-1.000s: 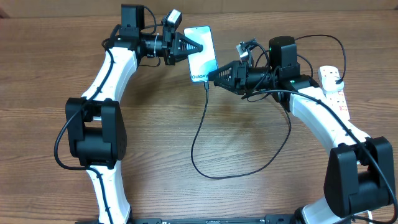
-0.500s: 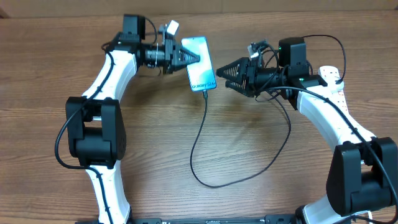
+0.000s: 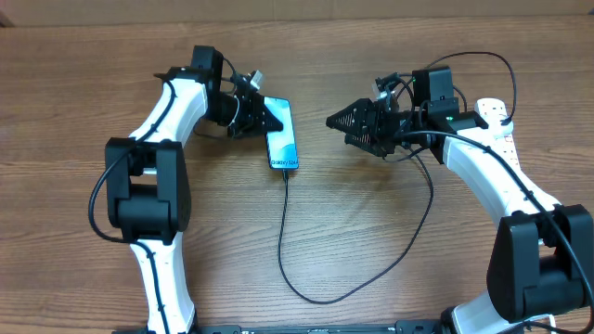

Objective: Plug charger to phone and switch on socket
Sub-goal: 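Lower the plugged phone flat onto the table with both grippers, then release the phone and move the right gripper to the power strip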

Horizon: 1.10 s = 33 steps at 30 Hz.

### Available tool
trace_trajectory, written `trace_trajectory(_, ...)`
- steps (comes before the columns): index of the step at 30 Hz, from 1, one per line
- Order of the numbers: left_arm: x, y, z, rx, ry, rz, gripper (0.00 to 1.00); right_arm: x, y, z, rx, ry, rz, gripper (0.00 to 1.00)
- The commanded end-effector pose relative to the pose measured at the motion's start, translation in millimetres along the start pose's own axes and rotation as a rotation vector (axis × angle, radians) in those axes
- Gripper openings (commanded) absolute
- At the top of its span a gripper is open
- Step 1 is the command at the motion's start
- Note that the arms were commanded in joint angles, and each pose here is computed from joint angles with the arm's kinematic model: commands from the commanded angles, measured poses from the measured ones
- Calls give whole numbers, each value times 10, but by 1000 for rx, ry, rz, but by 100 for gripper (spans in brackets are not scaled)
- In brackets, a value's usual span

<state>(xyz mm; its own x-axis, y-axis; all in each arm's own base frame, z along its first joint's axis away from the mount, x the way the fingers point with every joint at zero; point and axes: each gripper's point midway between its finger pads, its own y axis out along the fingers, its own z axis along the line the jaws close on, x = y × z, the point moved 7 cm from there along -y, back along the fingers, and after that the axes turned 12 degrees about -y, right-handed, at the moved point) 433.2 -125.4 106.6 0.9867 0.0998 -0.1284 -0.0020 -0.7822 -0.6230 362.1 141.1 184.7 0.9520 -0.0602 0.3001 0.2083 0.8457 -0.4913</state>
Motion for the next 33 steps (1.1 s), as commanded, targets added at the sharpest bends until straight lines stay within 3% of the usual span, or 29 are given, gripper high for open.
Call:
trace_trajectory(1, 17, 218, 217, -13, -24, 56, 4, 41, -58, 101, -13, -61, -19, 82)
trace_trajectory(9, 29, 421, 478, 2, -77, 97, 4, 34, -57, 86, -25, -55, -18, 82)
trace_trajectory(10, 33, 421, 497, 20, -77, 92, 11, 35, -57, 83, -27, -55, -19, 82)
trace_trajectory(13, 46, 419, 565, 87, -75, 76, 43, 32, -58, 77, -33, -52, -19, 82)
trace_trajectory(16, 54, 416, 597, 118, -73, 67, 62, 34, -58, 70, -40, -52, -21, 82)
trace_trajectory(18, 63, 411, 637, 157, -72, 57, 66, 34, -58, 69, -40, -52, -21, 82)
trace_trajectory(27, 83, 330, 851, 375, -89, 17, 64, 7, -59, 39, -63, -54, -11, 81)
trace_trajectory(33, 247, 21, 527, 369, -86, -24, 60, -13, -72, -49, -144, -30, -14, 69)
